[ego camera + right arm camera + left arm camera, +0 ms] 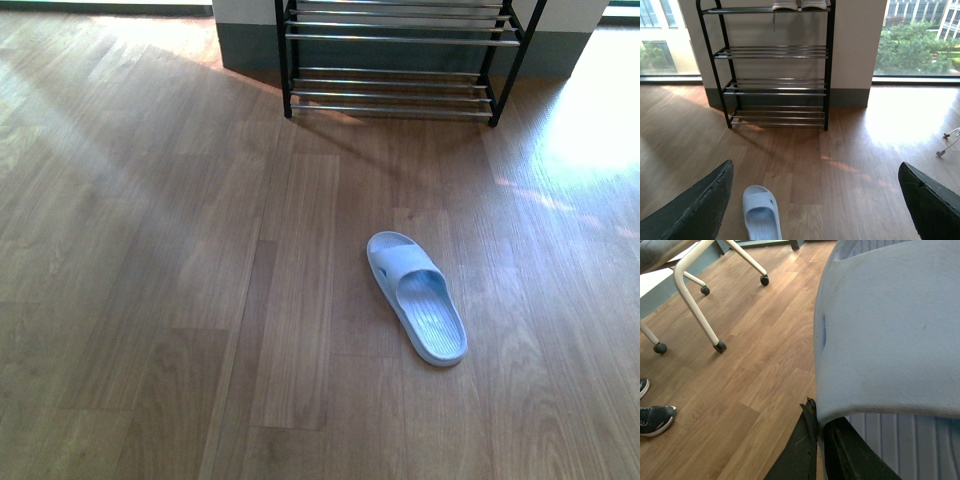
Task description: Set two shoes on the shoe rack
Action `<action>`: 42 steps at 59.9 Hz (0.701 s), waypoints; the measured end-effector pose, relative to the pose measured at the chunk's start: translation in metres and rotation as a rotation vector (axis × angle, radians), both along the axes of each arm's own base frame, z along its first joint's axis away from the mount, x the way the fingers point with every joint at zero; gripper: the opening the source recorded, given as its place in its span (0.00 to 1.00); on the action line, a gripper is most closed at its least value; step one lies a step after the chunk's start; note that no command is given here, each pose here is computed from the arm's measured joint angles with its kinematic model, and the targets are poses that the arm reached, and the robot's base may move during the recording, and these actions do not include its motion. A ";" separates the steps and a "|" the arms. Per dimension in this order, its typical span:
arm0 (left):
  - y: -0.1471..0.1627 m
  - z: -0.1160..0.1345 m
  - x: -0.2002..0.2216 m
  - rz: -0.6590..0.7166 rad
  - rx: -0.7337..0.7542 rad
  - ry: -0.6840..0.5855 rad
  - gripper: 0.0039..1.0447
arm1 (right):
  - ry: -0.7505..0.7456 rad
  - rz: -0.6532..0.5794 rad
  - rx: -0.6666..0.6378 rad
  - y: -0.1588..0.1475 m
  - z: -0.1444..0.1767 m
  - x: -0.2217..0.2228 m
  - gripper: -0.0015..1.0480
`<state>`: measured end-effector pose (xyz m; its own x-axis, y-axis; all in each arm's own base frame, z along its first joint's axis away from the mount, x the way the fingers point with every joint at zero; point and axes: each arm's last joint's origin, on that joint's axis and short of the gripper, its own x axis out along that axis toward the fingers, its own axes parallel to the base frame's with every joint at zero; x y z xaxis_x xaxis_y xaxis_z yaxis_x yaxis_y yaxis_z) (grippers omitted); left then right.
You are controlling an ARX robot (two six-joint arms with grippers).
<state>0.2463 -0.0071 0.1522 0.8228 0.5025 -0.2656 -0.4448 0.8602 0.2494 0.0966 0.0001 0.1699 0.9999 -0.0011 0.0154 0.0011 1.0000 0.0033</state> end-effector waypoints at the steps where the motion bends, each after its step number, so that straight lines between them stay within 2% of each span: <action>1: 0.000 0.000 0.000 0.000 0.000 0.001 0.01 | 0.000 0.000 0.000 0.000 0.000 0.000 0.91; 42: 0.001 0.000 0.000 0.007 0.003 0.001 0.01 | 0.000 0.004 0.000 0.000 0.000 0.000 0.91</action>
